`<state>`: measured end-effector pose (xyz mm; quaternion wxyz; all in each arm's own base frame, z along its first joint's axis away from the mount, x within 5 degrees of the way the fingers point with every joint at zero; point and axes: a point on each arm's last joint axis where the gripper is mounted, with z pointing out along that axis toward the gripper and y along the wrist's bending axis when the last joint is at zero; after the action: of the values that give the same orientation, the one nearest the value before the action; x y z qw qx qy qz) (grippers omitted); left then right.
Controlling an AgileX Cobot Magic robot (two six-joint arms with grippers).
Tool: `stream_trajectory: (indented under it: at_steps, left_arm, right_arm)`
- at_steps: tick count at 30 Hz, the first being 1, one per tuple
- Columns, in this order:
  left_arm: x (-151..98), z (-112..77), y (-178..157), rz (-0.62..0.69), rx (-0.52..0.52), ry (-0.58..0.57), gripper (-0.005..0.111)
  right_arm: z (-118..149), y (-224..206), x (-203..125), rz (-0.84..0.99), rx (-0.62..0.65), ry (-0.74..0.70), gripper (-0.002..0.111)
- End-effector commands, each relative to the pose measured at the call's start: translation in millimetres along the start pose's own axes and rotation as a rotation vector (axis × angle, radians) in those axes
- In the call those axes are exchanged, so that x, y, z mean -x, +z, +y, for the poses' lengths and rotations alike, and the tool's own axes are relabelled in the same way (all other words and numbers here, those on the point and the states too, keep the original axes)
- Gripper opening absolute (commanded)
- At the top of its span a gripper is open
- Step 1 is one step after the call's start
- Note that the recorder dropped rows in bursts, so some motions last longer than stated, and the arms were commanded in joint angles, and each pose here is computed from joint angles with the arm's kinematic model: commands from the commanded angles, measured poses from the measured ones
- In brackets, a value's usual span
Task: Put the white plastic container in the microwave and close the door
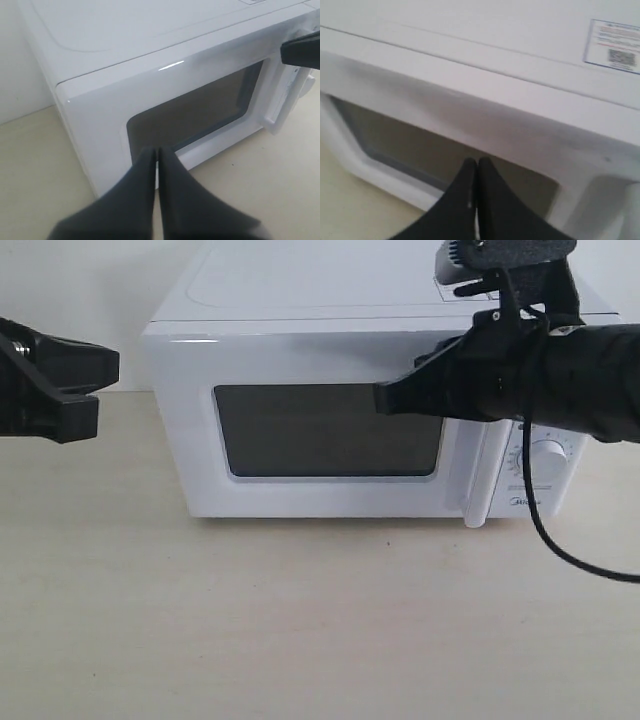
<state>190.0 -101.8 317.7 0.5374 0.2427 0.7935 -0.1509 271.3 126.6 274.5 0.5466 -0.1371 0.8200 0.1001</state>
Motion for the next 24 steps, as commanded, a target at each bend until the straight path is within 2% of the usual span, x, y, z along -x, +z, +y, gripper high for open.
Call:
stream_trajectory:
  at_steps: [1, 6, 9, 18, 24]
  left_arm:
    - [-2, 0.0, -1, 0.011, 0.001, 0.033, 0.004]
    - [-2, -0.4, -1, 0.012, -0.002, 0.024, 0.004]
    - [-2, -0.4, -1, 0.012, -0.002, 0.024, 0.004]
    - [-2, -0.4, -1, 0.012, -0.002, 0.024, 0.004]
    - [-1, 0.2, -1, 0.004, 0.004, 0.024, 0.004]
  right_arm:
    - [24, -31, -6, -0.052, 0.075, -0.031, 0.0]
    - [25, -74, -24, -0.11, 0.11, -0.015, 0.0]
    - [24, -89, -23, -0.128, 0.148, -0.006, 0.0]
    - [22, -98, -18, -0.163, 0.153, 0.005, 0.0]
    - [14, -121, -8, -0.26, 0.148, 0.022, 0.0]
